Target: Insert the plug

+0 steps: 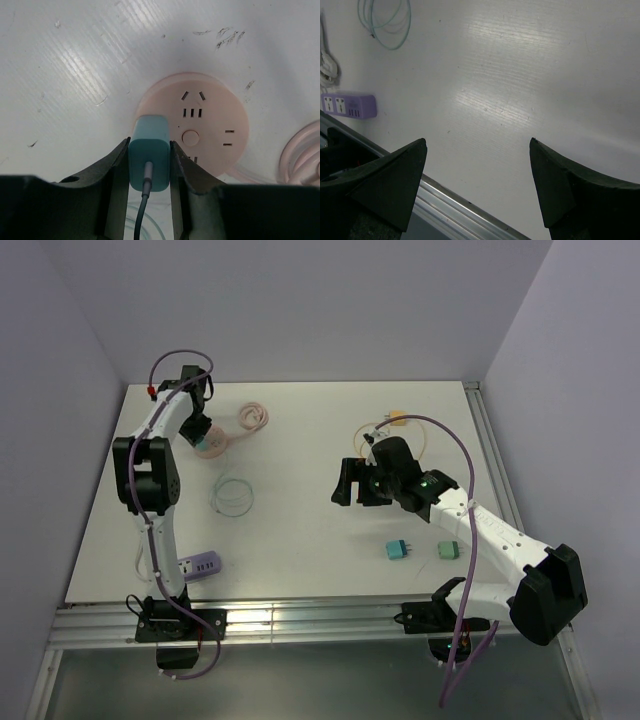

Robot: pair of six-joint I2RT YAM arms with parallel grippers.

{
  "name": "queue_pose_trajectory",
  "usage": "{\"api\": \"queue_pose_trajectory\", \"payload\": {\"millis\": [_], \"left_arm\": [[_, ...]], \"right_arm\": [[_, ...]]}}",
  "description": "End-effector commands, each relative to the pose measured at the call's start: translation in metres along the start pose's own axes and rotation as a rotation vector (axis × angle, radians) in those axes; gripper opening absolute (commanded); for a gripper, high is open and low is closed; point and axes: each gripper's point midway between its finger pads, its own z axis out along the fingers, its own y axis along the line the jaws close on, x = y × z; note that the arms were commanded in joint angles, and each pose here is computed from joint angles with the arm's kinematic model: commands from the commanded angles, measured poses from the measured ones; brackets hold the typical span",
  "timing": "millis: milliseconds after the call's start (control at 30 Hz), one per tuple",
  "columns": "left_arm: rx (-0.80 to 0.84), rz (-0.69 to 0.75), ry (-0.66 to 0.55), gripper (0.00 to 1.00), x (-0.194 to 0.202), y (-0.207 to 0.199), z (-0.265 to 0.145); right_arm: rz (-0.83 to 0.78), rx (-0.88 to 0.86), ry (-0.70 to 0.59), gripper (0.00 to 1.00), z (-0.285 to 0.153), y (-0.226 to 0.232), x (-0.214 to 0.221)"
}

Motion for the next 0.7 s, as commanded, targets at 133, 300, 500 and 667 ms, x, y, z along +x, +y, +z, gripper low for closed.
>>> {"api": "queue_pose_trajectory", "payload": {"millis": [133, 300, 500, 667], "left_arm": [[-0.196, 0.107, 0.247, 0.00, 0.103, 0.066, 0.047], [-0.197, 0.117, 0.244, 0.00, 0.095, 0.066, 0.047], [-0.074, 0.109, 0.168, 0.00, 0.067, 0.043, 0.024], [0.046, 0.090, 0.112, 0.08, 0.043, 0.021, -0.005]], "right_arm": [[0.008, -0.023, -0.036, 0.90, -0.002, 0.004, -0.007], [0.005, -0.027, -0.055, 0.90, -0.008, 0.005, -0.009], [-0.002, -0.016, -0.063, 0.90, -0.011, 0.001, -0.008], [-0.001, -0.016, -0.065, 0.90, -0.012, 0.000, -0.007]]}}
